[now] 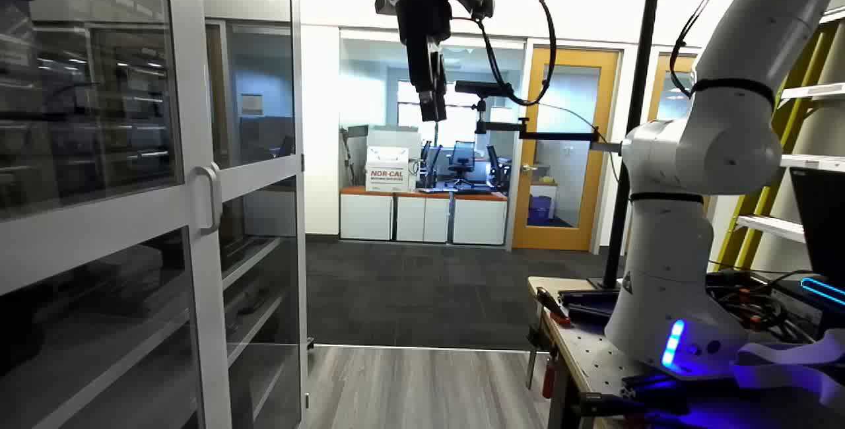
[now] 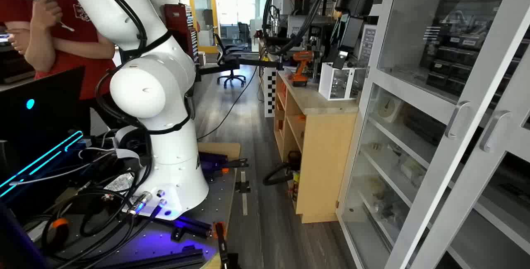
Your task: Open the cabinet drawer.
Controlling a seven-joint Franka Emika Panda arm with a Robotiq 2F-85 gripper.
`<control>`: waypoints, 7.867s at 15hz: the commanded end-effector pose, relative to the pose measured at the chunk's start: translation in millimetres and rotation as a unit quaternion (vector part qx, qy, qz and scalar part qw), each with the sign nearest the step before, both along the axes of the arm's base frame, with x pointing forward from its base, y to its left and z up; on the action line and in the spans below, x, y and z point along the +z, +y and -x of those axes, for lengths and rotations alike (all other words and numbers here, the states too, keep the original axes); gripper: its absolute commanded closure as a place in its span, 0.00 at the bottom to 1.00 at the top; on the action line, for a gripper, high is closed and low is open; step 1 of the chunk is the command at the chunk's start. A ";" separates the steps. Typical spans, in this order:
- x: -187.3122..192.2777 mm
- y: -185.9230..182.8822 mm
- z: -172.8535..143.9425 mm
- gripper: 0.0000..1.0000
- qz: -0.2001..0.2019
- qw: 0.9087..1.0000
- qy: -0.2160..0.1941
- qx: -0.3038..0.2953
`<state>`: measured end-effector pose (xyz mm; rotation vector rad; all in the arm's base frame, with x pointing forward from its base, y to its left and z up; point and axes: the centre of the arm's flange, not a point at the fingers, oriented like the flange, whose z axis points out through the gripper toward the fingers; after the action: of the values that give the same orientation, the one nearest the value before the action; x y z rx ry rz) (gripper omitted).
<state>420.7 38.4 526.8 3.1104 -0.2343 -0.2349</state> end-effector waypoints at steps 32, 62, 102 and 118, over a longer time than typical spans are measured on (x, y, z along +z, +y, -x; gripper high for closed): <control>-29.3 -0.6 -72.4 0.00 -0.023 0.986 -0.155 0.050; -106.7 -0.6 -159.5 0.00 0.010 0.962 -0.254 0.100; -139.6 0.6 -231.0 0.98 0.024 0.933 -0.355 0.062; -124.9 36.9 -164.7 0.95 0.071 0.934 -0.344 -0.060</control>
<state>626.8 56.5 382.0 2.9460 -0.2863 0.8492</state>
